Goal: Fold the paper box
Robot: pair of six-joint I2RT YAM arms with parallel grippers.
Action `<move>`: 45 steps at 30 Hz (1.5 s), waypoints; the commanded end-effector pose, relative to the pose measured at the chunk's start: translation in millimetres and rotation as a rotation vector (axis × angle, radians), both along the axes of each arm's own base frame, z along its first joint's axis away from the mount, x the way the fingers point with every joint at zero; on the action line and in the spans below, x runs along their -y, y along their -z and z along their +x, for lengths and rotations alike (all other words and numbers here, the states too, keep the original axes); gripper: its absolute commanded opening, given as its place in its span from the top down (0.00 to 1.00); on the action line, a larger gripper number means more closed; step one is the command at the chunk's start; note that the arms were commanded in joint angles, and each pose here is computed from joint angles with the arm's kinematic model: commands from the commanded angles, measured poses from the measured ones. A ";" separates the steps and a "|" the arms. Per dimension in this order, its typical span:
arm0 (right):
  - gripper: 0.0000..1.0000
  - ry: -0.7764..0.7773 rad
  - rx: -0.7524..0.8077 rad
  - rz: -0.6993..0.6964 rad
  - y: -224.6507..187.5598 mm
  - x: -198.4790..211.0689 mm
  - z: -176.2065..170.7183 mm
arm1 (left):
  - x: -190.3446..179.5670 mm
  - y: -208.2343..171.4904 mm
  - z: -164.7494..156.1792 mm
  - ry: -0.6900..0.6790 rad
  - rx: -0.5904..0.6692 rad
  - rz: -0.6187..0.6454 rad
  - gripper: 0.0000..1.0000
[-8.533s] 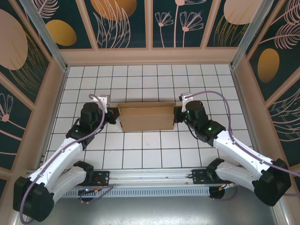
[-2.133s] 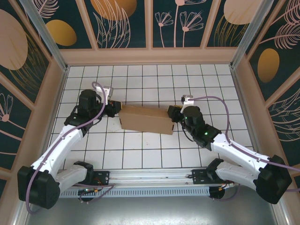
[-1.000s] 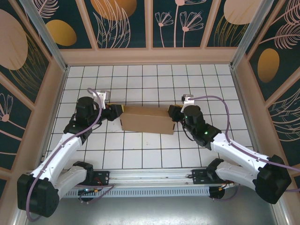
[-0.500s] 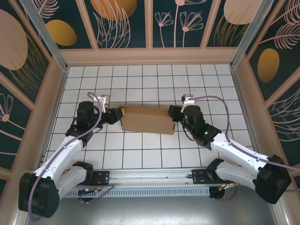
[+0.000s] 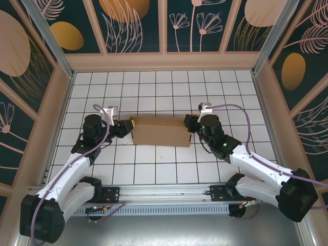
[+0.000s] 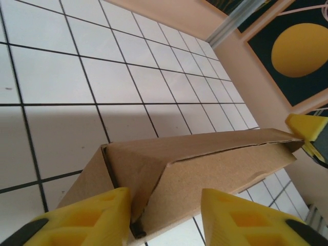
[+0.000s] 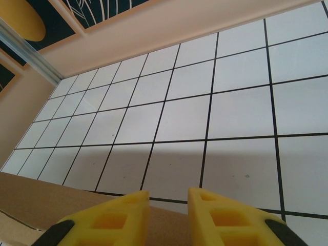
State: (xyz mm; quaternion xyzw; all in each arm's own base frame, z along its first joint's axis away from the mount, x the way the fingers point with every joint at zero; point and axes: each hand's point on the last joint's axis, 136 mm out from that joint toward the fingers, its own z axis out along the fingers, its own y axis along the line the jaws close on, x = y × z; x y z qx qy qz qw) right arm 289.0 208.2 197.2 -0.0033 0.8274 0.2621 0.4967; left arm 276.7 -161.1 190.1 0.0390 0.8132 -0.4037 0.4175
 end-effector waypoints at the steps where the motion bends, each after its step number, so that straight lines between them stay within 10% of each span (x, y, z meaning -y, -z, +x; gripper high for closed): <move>1: 0.75 -0.040 -0.202 -0.146 66.1 10.9 -26.0 | -11.1 -24.5 4.0 -0.068 0.069 0.046 0.57; 14: 0.77 -0.035 -0.224 -0.187 81.2 19.9 -34.6 | -30.8 -49.9 30.7 -0.231 0.079 0.070 0.46; 20: 0.77 -0.036 -0.218 -0.204 81.4 20.5 -33.8 | -7.2 -35.9 37.1 -0.149 0.024 -0.057 0.64; 45: 0.76 -0.109 -0.125 -0.222 60.0 12.8 -22.0 | 21.7 -13.0 -36.3 0.015 -0.147 -0.249 0.54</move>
